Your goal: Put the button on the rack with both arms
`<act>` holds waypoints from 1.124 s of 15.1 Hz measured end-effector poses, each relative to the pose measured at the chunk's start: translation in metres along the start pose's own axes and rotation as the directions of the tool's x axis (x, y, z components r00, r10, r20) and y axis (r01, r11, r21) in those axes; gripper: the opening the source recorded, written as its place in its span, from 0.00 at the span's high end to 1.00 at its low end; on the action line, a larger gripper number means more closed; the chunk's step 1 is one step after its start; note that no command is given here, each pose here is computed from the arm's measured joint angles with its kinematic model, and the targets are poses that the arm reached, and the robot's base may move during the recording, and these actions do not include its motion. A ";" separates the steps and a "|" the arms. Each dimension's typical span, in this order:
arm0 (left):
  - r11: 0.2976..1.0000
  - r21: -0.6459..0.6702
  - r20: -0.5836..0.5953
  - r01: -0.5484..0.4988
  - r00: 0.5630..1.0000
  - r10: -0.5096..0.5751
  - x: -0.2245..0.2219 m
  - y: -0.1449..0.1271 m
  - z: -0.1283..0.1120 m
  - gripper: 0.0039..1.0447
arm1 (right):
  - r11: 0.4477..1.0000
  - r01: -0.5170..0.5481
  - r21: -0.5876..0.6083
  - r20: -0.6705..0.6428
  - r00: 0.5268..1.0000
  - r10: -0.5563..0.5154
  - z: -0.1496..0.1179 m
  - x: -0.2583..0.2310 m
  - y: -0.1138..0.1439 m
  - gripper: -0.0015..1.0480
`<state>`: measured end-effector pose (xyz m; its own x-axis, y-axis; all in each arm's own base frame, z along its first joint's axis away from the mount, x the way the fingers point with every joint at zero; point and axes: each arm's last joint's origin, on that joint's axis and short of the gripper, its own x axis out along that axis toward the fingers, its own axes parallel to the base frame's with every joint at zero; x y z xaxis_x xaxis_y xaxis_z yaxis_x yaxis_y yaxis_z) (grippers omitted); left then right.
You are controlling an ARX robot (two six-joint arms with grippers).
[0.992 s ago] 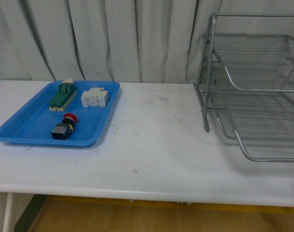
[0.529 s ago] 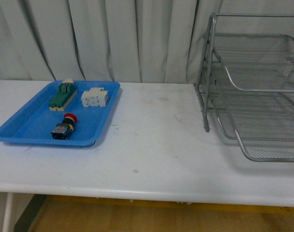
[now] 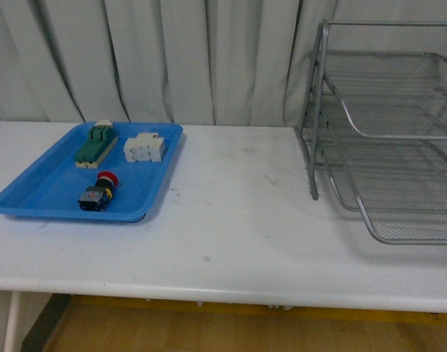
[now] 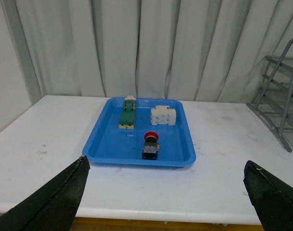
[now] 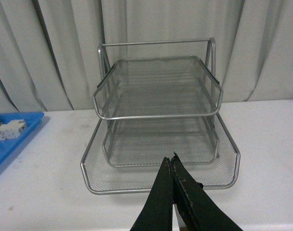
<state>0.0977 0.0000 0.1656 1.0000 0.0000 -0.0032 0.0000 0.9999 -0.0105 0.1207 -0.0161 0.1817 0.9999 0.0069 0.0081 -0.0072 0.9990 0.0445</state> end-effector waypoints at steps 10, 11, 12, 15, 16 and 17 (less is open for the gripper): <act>1.000 0.000 0.000 0.000 1.000 0.000 0.000 0.000 0.000 0.06 | 0.999 0.006 -0.039 -0.007 1.000 -0.006 -0.014 -0.014 0.016 0.98; 1.000 0.000 0.000 0.000 1.000 0.000 0.000 0.000 0.000 0.06 | 0.999 0.006 -0.039 -0.041 0.999 -0.008 -0.018 -0.022 0.015 0.98; 1.000 0.000 0.000 0.000 1.000 0.000 0.000 0.000 0.000 0.06 | 0.999 0.006 -0.039 0.018 1.000 -0.006 -0.013 -0.024 0.016 0.98; 1.000 0.000 0.000 0.000 1.000 0.000 0.000 0.000 0.000 0.06 | 0.999 0.007 -0.039 -0.004 1.000 -0.007 -0.015 -0.023 0.016 0.98; 1.000 0.000 0.000 0.000 1.000 0.000 0.000 0.000 0.000 0.06 | 0.999 0.007 -0.039 -0.004 1.000 -0.007 -0.015 -0.023 0.016 0.98; 1.000 0.000 0.000 0.000 1.000 0.000 0.000 0.000 0.000 0.06 | 0.999 0.007 -0.039 -0.004 1.000 -0.007 -0.015 -0.023 0.016 0.98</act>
<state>0.0977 0.0000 0.1657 1.0000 -0.0004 -0.0029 0.0004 0.9999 -0.0105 0.0972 0.0000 0.1668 1.0000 -0.0004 0.0040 0.0004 1.0000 0.0059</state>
